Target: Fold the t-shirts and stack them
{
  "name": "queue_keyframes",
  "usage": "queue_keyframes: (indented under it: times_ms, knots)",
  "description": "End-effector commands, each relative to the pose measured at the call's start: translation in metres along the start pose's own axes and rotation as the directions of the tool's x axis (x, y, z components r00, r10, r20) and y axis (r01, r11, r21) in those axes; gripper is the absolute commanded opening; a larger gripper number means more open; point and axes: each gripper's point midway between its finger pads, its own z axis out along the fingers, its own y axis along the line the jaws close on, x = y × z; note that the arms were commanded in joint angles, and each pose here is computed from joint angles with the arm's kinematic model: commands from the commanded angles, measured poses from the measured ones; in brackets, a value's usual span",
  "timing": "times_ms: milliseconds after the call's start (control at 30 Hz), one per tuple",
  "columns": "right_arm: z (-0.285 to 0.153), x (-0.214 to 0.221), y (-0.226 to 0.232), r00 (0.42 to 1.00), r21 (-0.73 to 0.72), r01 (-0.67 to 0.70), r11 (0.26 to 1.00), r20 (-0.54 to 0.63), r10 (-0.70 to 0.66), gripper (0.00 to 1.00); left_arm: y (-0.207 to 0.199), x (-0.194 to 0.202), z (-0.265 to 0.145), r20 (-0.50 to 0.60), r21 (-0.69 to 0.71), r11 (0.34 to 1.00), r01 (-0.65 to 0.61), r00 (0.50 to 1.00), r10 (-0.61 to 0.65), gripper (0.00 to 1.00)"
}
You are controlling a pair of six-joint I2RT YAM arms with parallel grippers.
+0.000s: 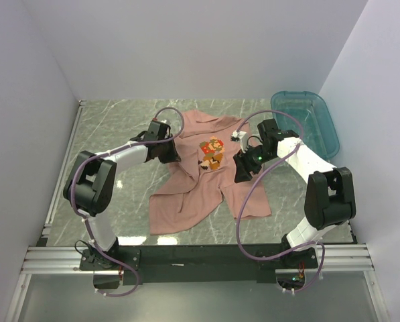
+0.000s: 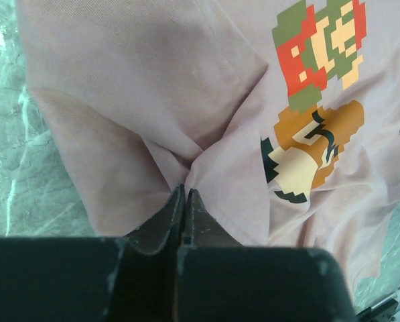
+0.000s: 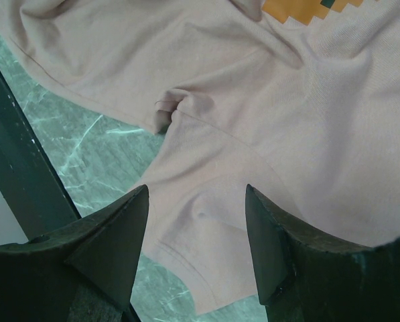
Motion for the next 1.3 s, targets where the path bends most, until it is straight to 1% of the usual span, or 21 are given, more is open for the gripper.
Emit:
queue_keyframes:
  times_ms: [0, 100, 200, 233, 300, 333, 400, 533, 633, 700, 833, 900, 1067, 1100, 1267]
  knots:
    - [-0.008, -0.01, -0.001, 1.0, 0.003, 0.018, 1.0, 0.025, -0.018, 0.66, -0.023, -0.022, -0.011, 0.059, 0.063, 0.998, -0.026, 0.998, 0.022, 0.0]
    - [-0.017, -0.013, -0.008, 0.999, 0.041, 0.027, 0.999, 0.04, -0.028, 0.66, -0.02, -0.04, -0.028, 0.123, 0.036, 0.998, -0.042, 0.992, 0.038, 0.0]
    - [-0.036, -0.017, -0.02, 0.997, 0.113, 0.019, 0.993, 0.076, -0.027, 0.66, -0.009, -0.067, -0.052, 0.202, -0.004, 0.999, -0.052, 0.978, 0.051, 0.0]
    - [-0.043, -0.018, -0.023, 0.995, 0.134, 0.015, 0.991, 0.093, -0.028, 0.66, 0.002, -0.075, -0.058, 0.217, -0.035, 0.998, -0.051, 0.975, 0.057, 0.0]
    - [-0.057, -0.018, -0.032, 0.993, 0.164, -0.017, 0.986, 0.12, -0.002, 0.66, 0.01, -0.089, -0.071, 0.248, -0.05, 0.997, -0.051, 0.967, 0.062, 0.0]
    - [-0.062, -0.018, -0.033, 0.992, 0.174, -0.023, 0.984, 0.129, 0.0, 0.66, 0.022, -0.097, -0.076, 0.259, -0.07, 0.997, -0.033, 0.964, 0.05, 0.0]
    - [-0.07, -0.011, -0.037, 0.991, 0.186, -0.053, 0.981, 0.131, 0.029, 0.66, 0.034, -0.104, -0.086, 0.272, -0.091, 0.995, -0.033, 0.961, 0.056, 0.0]
    - [-0.068, 0.015, -0.037, 0.996, 0.203, -0.065, 0.977, 0.076, 0.05, 0.66, 0.069, -0.116, -0.103, 0.302, -0.131, 0.991, 0.002, 0.952, 0.038, 0.0]
    - [-0.058, 0.043, -0.033, 0.997, 0.203, -0.074, 0.976, 0.014, 0.073, 0.66, 0.085, -0.119, -0.113, 0.324, -0.149, 0.989, 0.018, 0.946, 0.031, 0.0]
    - [-0.049, 0.06, -0.035, 0.994, 0.213, -0.099, 0.972, -0.018, 0.105, 0.66, 0.09, -0.12, -0.117, 0.33, -0.147, 0.989, 0.022, 0.944, 0.028, 0.0]
    - [-0.04, 0.09, -0.052, 0.979, 0.298, -0.154, 0.942, -0.083, 0.186, 0.65, 0.099, -0.128, -0.125, 0.349, -0.151, 0.988, 0.039, 0.937, 0.017, 0.0]
    - [-0.035, 0.1, -0.056, 0.971, 0.321, -0.178, 0.93, -0.097, 0.219, 0.65, 0.104, -0.134, -0.129, 0.362, -0.157, 0.986, 0.05, 0.932, 0.011, 0.0]
    - [-0.023, 0.124, -0.054, 0.953, 0.316, -0.204, 0.927, -0.152, 0.261, 0.65, 0.11, -0.143, -0.132, 0.375, -0.153, 0.986, 0.062, 0.927, 0.0, 0.0]
    - [-0.02, 0.13, -0.053, 0.95, 0.313, -0.209, 0.926, -0.161, 0.268, 0.64, 0.12, -0.147, -0.136, 0.388, -0.161, 0.983, 0.084, 0.922, -0.015, 0.0]
    - [-0.011, 0.148, -0.049, 0.933, 0.296, -0.226, 0.928, -0.207, 0.293, 0.58, 0.13, -0.157, -0.135, 0.401, -0.16, 0.981, 0.109, 0.915, -0.037, 0.0]
